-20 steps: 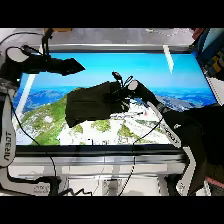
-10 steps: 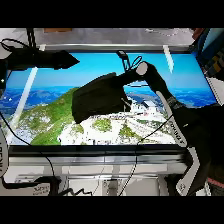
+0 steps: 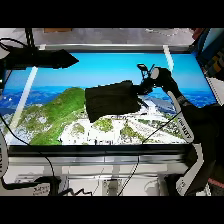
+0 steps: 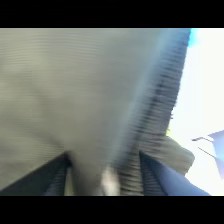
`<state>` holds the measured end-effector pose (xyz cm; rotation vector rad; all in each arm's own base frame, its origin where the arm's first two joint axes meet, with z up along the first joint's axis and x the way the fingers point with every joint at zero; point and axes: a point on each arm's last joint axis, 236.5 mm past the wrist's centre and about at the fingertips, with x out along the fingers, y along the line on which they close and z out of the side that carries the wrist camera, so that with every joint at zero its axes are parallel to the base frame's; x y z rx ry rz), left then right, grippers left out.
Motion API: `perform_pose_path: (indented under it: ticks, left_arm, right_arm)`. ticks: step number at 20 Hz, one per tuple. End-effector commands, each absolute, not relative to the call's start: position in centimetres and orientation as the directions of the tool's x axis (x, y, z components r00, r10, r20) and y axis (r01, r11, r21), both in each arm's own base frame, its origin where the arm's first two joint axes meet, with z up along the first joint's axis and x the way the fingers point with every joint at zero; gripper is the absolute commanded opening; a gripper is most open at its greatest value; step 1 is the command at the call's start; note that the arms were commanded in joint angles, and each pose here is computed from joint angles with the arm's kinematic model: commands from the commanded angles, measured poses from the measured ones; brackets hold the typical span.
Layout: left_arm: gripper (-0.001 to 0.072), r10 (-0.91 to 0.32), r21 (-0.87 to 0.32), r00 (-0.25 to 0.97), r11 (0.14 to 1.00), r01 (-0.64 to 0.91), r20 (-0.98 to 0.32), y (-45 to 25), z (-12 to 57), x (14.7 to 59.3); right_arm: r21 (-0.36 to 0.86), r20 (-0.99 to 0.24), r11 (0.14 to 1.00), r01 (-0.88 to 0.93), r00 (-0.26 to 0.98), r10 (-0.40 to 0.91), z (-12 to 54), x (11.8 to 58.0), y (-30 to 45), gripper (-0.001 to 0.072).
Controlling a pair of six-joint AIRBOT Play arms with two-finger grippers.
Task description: Fold the clothes and pants, and hang the long-sleeved shirts on hangers.
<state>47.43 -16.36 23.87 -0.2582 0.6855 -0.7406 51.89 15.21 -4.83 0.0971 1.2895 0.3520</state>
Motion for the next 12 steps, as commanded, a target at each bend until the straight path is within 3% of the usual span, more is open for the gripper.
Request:
perform_pose_path:
  ticks: [1,2,3,5,9,12]
  left_arm:
    - [0.0471,-0.694,-0.445,0.536,0.719,0.533,-0.481,-16.3,23.9,47.4]
    - [0.0471,-0.694,-0.445,0.536,0.720,0.533,-0.481,-16.3,23.9,47.4]
    - [0.0471,-0.694,-0.445,0.536,0.719,0.533,-0.481,-16.3,23.9,47.4]
    - [0.0471,-0.694,-0.445,0.536,0.719,0.533,-0.481,-16.3,23.9,47.4]
    - [0.0471,-0.694,-0.445,0.535,0.719,0.533,-0.481,-16.4,23.9,47.4]
    - [0.0471,-0.695,-0.446,0.535,0.719,0.533,-0.481,-16.4,23.9,47.4]
  right_arm:
    - [0.244,-0.934,0.966,-0.089,0.245,0.259,-5.8,52.5,10.9,0.0492]
    - [0.252,-0.930,0.967,-0.045,0.264,0.255,-5.7,53.1,9.8,0.0496]
    - [0.269,-0.924,0.963,0.003,0.283,0.257,-5.6,53.6,8.8,0.0561]
    - [0.360,-0.897,0.931,0.063,0.299,0.326,-5.4,54.2,8.6,0.0563]
    - [0.653,-0.736,0.753,0.075,0.297,0.608,-5.6,55.2,11.8,0.0570]
    - [0.707,-0.691,0.703,0.079,0.288,0.663,-7.1,55.5,12.0,0.0634]
